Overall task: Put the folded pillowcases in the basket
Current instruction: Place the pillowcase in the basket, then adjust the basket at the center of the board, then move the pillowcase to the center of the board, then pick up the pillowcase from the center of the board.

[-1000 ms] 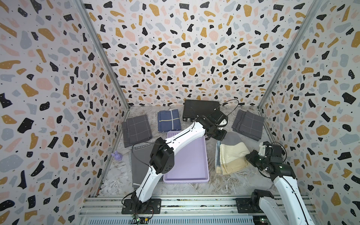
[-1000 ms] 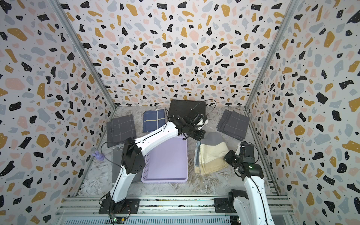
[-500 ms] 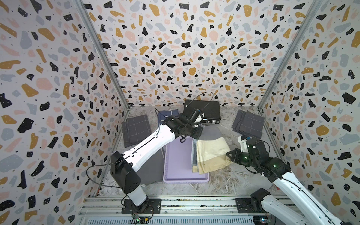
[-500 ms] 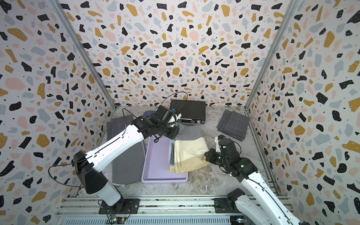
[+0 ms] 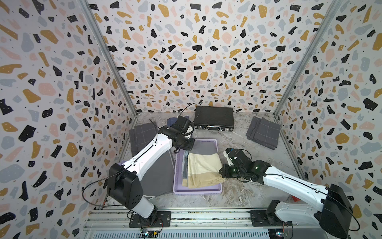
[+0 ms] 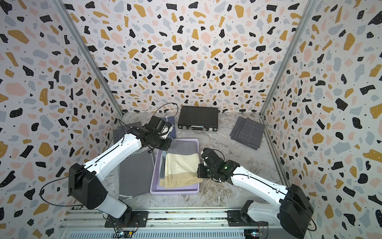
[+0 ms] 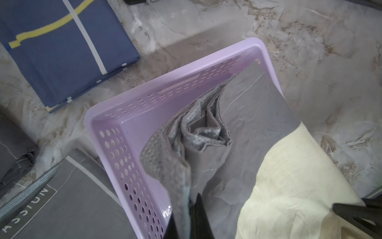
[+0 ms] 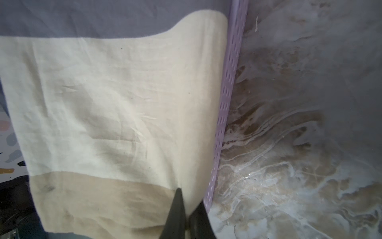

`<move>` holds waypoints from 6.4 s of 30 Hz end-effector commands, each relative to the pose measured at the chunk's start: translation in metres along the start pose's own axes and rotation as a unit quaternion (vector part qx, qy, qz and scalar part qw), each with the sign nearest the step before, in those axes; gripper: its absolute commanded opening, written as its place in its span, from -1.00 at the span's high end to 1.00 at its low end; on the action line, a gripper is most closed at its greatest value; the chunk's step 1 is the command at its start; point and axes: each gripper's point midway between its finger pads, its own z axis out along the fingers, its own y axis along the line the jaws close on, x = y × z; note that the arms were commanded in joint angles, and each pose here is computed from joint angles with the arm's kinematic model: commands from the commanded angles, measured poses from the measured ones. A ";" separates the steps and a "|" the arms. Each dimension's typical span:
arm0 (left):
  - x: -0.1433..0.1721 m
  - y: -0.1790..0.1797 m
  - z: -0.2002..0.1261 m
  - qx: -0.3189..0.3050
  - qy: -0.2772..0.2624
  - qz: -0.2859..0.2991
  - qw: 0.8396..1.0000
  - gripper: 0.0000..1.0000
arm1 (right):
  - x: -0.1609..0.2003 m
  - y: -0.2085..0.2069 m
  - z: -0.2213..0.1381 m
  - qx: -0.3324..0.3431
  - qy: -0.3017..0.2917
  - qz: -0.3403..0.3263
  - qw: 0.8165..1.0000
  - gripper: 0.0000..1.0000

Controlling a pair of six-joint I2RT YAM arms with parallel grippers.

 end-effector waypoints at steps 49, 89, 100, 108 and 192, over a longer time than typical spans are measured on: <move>-0.021 0.043 -0.031 -0.078 -0.058 -0.093 0.991 -1.00 | -0.050 -0.018 -0.050 0.165 -0.090 -0.131 0.973 -0.20; 0.009 -0.013 0.088 0.038 -0.048 -0.145 0.988 -1.00 | -0.266 -0.325 -0.097 0.298 -0.174 0.271 0.899 -0.17; -0.002 0.016 0.034 -0.046 -0.099 -0.150 0.983 -1.00 | -0.266 -0.368 -0.030 0.300 -0.083 0.288 0.906 0.40; -0.029 -0.007 -0.030 0.029 -0.183 -0.156 0.970 -0.95 | -0.211 -0.362 0.001 0.271 0.002 0.331 0.904 0.32; -0.076 -0.302 0.239 0.185 -0.029 -0.014 0.982 -1.00 | 0.046 -0.261 -0.081 0.251 0.000 0.354 0.901 -0.39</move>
